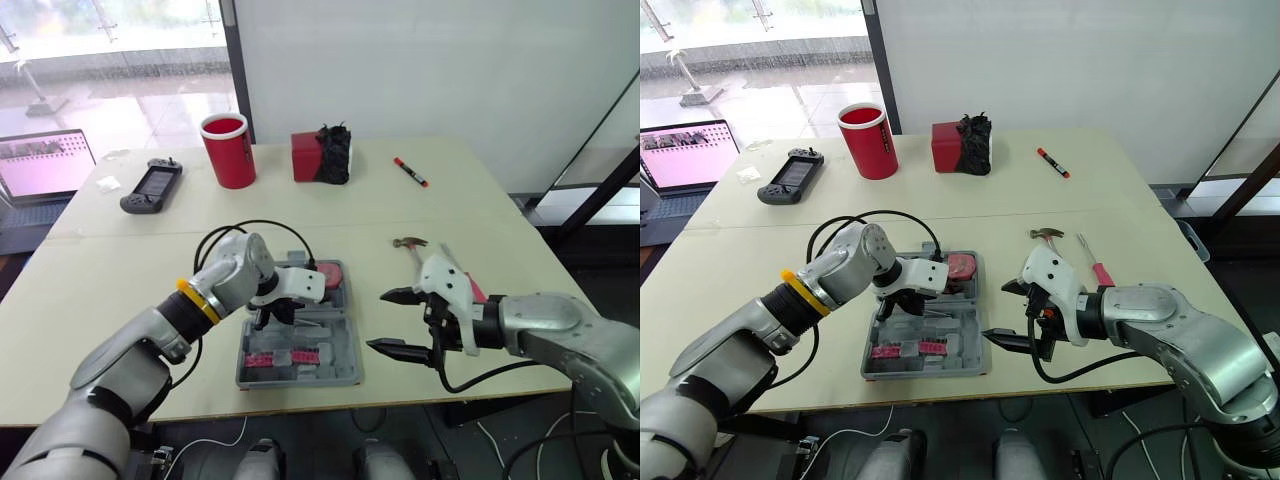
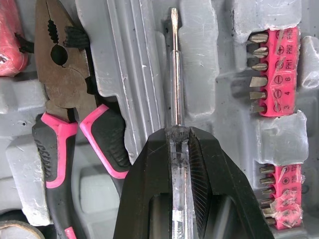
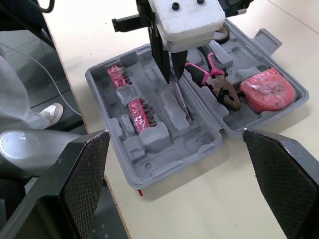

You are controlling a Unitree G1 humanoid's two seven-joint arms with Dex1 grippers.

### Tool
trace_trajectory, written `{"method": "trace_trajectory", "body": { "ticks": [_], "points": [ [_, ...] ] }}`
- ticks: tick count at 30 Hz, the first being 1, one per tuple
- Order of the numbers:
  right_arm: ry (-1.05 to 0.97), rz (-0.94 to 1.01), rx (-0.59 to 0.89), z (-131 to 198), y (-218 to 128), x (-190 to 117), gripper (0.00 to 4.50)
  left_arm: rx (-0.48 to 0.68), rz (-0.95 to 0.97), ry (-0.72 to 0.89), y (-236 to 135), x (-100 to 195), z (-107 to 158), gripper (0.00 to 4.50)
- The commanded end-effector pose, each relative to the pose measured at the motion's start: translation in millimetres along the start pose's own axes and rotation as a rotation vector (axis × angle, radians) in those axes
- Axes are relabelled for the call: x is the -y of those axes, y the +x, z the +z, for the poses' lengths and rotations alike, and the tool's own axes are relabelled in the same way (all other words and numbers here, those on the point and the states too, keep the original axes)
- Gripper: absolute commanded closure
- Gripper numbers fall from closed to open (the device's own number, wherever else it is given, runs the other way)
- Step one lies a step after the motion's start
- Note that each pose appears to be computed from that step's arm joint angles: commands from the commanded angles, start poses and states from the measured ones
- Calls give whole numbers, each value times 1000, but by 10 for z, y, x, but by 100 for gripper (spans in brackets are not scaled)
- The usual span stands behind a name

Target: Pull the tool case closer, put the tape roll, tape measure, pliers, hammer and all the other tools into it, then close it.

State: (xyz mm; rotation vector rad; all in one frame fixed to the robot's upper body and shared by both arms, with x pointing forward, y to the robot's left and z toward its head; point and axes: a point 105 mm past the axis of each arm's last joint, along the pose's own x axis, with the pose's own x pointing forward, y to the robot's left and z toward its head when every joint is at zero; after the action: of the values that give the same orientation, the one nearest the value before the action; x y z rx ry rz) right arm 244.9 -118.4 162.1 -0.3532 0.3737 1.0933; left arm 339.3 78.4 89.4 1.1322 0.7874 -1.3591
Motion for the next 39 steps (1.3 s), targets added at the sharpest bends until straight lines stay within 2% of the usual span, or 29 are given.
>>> {"method": "trace_trajectory", "body": {
  "ticks": [1,21,39],
  "points": [
    [-22,3,11,47,-6,-9,0,-39,41,-16,-52,-81,-89,447],
    [-24,10,-4,22,29,6,0,-79,-9,-22,-86,16,-159,447],
    [-28,6,-1,19,70,17,0,-44,-40,-80,-30,117,48,447]
  ]
}}
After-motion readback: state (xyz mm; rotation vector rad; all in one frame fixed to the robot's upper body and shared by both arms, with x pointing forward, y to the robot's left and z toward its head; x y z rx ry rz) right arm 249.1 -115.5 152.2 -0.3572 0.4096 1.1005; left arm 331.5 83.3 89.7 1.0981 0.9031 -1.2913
